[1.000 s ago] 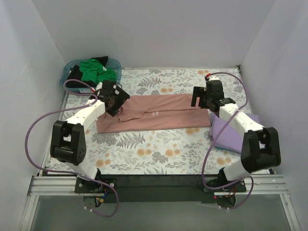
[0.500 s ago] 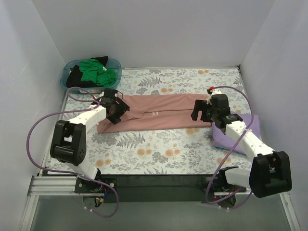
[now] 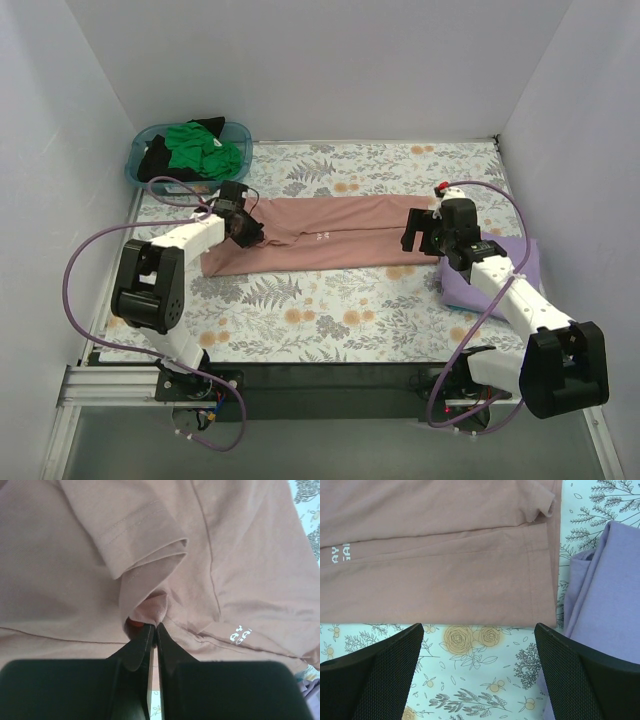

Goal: Fold and stack the t-shirts
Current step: Fold the tshirt

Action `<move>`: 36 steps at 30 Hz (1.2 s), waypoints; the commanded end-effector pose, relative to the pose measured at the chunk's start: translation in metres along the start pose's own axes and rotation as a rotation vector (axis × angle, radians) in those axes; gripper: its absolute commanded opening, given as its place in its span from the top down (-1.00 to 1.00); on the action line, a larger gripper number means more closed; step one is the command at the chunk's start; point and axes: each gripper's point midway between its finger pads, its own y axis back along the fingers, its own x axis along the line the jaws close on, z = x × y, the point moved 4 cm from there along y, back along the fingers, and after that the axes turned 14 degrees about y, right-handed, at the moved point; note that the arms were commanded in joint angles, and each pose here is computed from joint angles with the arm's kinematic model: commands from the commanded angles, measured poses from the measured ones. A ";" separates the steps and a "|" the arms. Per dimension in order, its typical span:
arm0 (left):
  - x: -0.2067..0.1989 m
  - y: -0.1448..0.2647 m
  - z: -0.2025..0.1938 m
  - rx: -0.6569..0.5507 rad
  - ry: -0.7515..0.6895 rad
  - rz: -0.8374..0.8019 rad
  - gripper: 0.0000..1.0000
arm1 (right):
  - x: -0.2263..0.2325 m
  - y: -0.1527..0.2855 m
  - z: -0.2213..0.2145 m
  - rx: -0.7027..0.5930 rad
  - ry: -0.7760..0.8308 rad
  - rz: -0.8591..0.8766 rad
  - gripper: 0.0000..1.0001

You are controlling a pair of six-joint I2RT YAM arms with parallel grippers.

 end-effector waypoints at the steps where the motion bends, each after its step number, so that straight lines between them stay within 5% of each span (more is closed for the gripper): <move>1: -0.034 0.016 0.007 -0.013 -0.035 -0.110 1.00 | -0.003 0.003 0.005 -0.025 -0.010 -0.021 -0.97; 13: -0.081 -0.021 0.005 0.034 -0.120 -0.155 1.00 | -0.007 -0.010 0.001 0.023 -0.010 -0.051 -0.97; 15: -0.092 -0.022 0.011 0.009 -0.125 -0.169 0.72 | -0.008 -0.013 0.002 0.029 -0.006 -0.061 -0.97; 21: -0.129 -0.026 0.027 -0.061 -0.156 -0.241 0.39 | -0.011 -0.023 -0.002 0.066 -0.003 -0.079 -0.97; 23: -0.130 -0.035 0.022 -0.010 -0.190 -0.229 0.13 | -0.010 -0.025 -0.003 0.074 -0.001 -0.072 -0.97; 27: -0.136 -0.025 0.023 -0.031 -0.241 -0.235 -0.94 | -0.011 -0.025 -0.004 0.075 0.000 -0.080 -0.97; 36: -0.109 0.019 0.034 -0.128 -0.283 -0.184 -0.95 | 0.000 -0.022 -0.007 0.079 0.007 0.004 -0.97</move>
